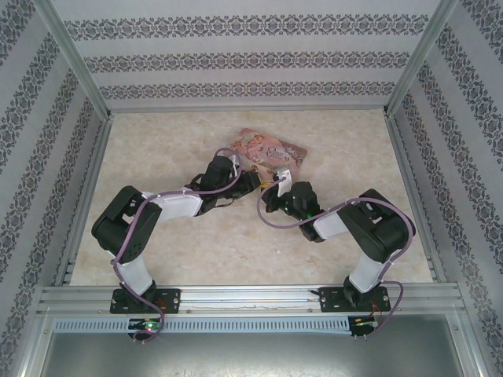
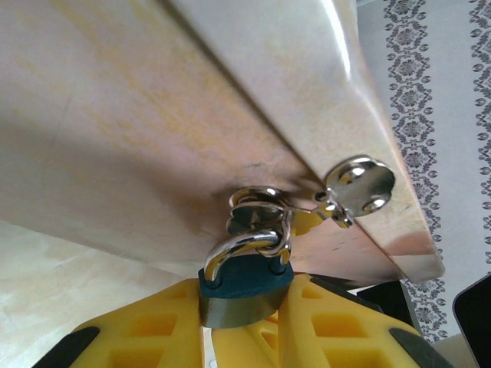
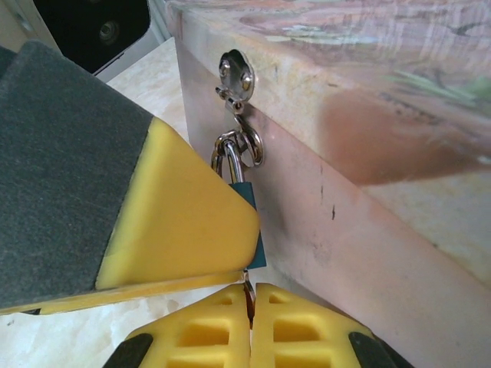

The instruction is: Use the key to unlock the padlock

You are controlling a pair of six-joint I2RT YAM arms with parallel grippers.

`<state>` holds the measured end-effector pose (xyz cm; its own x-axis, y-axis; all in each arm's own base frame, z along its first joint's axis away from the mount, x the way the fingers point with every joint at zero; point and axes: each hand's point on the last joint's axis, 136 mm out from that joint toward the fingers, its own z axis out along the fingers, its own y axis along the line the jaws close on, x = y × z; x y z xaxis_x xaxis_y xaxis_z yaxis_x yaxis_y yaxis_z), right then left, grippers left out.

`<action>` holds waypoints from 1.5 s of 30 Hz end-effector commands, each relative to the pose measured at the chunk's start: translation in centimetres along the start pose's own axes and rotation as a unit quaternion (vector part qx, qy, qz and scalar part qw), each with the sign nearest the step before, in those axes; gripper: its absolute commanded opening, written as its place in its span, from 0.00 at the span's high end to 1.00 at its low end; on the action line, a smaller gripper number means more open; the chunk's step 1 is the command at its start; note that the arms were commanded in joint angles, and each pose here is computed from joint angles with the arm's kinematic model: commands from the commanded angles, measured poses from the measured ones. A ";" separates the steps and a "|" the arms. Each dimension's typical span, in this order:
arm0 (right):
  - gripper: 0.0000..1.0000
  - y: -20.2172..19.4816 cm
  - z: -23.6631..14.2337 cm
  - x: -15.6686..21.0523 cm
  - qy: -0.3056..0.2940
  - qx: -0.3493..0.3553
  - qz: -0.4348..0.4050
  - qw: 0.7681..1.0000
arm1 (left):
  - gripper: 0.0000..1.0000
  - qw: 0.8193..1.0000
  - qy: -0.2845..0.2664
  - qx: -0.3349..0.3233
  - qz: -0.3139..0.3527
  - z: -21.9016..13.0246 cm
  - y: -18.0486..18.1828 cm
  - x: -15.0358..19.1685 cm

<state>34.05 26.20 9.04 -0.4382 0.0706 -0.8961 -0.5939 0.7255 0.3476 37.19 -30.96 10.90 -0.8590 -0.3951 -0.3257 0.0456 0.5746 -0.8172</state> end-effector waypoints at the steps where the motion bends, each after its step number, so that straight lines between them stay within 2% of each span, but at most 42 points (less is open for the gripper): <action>1: 1.00 0.6 0.9 -1.6 -0.030 -0.022 0.007 0.999 | 0.75 0.998 0.028 0.047 0.007 0.0 -2.0 1.3; 15: 1.00 -2.1 1.2 5.3 0.037 0.019 0.048 0.998 | 0.74 0.999 0.008 0.030 -0.008 1.4 1.8 1.2; 22: 1.00 -2.4 1.2 7.0 0.058 0.020 0.067 0.996 | 0.62 1.000 -0.006 0.023 -0.009 0.5 2.9 0.8; 29: 1.00 -1.8 0.8 7.0 0.064 0.011 0.086 0.994 | 0.52 0.999 -0.047 0.024 0.006 -2.8 3.0 -0.7; 35: 1.00 -0.6 0.6 5.8 0.064 -0.016 0.122 0.990 | 0.52 0.994 -0.091 0.064 -0.014 -5.7 2.6 -2.3; 45: 1.00 1.1 0.7 4.1 0.073 -0.054 0.198 0.976 | 0.53 0.985 -0.087 0.129 -0.071 -5.0 2.2 -2.3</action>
<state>32.34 27.26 4.85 -0.6804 0.1981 -0.7056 -0.4606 0.6333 0.6219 36.34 -24.85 10.86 -0.7729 -0.5659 -0.2872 0.0475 0.3996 -0.9154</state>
